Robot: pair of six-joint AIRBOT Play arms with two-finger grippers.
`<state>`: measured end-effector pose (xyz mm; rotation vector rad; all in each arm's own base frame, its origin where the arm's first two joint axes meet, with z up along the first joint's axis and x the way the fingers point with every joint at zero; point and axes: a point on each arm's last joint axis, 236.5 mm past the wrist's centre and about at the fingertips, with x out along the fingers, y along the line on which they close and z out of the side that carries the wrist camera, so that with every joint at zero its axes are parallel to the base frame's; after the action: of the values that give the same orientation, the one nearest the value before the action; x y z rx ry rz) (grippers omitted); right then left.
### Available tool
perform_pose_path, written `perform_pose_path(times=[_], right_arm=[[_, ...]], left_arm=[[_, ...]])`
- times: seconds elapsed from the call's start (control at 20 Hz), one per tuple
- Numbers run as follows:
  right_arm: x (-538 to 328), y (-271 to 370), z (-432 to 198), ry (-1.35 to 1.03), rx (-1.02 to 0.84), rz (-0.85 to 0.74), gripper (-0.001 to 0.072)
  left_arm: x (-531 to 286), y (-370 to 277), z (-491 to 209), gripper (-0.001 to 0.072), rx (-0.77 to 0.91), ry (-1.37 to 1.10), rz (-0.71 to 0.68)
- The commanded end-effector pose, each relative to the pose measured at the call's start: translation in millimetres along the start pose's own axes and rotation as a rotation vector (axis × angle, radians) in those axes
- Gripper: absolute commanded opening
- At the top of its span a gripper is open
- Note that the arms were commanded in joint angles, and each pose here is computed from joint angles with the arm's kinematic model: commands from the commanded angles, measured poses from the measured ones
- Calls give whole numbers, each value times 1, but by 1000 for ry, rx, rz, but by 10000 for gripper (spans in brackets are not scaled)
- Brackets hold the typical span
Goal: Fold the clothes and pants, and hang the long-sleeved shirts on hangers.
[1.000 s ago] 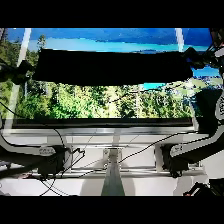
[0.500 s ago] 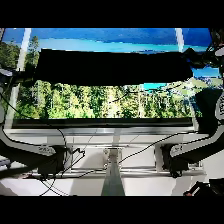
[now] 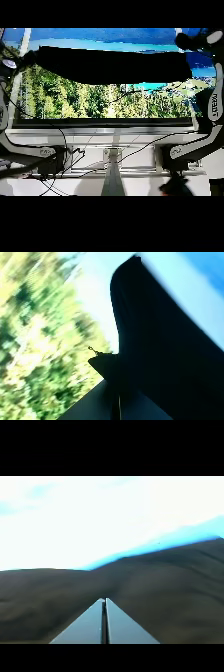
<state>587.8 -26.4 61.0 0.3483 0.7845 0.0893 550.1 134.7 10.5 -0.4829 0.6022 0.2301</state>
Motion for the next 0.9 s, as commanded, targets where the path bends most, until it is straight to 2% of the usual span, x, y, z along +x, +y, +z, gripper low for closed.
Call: perform_pose_path(times=[0.0,0.15,0.55,0.7,0.85], right_arm=[[10,80,9,-61,-79,88,15],[25,164,-25,-15,-118,189,14],[23,378,-170,195,-236,492,14],[18,439,-215,224,-290,572,13],[12,472,-248,249,-314,616,14]], left_arm=[[-57,-59,36,5,193,-75,-96],[-120,-104,51,6,245,-98,-185],[-248,-188,37,7,379,-113,-387],[-285,-218,39,7,333,-155,-501],[-321,-225,48,6,346,-226,-527]])
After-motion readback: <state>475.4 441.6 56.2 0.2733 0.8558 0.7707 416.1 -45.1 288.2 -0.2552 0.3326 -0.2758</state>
